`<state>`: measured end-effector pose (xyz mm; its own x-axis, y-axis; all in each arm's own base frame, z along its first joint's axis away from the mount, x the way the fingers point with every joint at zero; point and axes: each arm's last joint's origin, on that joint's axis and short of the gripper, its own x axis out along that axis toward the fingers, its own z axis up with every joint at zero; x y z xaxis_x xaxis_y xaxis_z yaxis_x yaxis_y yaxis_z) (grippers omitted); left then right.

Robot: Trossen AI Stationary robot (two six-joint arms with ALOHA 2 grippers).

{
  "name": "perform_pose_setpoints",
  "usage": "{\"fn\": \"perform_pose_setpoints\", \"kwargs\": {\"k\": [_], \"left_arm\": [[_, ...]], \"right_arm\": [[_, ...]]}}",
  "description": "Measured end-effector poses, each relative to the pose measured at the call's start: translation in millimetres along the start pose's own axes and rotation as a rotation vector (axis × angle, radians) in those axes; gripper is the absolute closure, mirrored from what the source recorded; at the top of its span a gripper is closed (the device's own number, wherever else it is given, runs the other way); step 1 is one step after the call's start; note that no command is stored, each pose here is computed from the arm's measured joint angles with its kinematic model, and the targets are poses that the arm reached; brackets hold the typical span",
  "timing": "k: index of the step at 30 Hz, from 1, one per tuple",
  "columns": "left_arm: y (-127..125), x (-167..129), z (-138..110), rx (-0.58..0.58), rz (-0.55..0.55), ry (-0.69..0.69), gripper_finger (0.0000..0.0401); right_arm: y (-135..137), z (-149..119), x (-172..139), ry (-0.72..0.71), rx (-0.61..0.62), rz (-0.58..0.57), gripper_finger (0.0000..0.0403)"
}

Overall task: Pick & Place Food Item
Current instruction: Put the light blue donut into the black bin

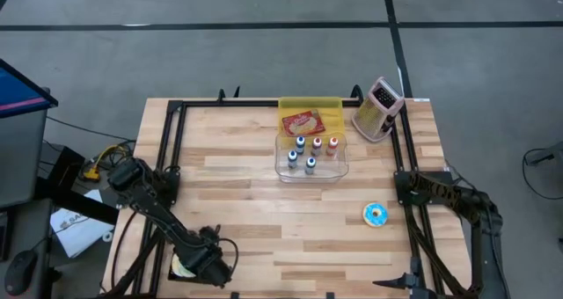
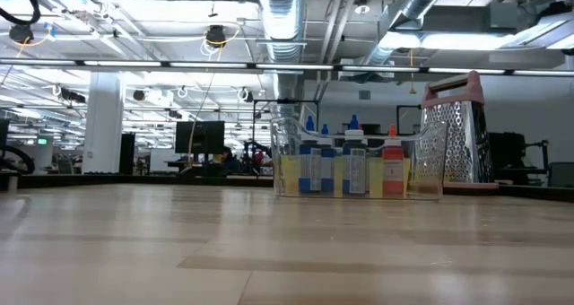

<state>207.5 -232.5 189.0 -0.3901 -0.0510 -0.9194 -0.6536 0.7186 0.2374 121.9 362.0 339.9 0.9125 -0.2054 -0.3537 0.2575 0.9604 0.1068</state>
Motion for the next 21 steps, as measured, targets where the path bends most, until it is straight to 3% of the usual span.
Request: {"fn": "perform_pose_setpoints", "kwargs": {"k": [10,17,21], "left_arm": [[2,-1,2,-0.010,0.012,0.028,0.0200],[8,-4,2,-0.027,0.052,0.044,0.0173],[19,-18,1,-0.034,0.016,-0.014,0.0169]], "right_arm": [[-4,-26,-5,-0.014,0.040,0.001,0.0228],[-4,-27,-11,-0.050,0.045,0.023,0.0228],[-3,-27,-11,-0.049,0.046,0.023,0.0228]]}}
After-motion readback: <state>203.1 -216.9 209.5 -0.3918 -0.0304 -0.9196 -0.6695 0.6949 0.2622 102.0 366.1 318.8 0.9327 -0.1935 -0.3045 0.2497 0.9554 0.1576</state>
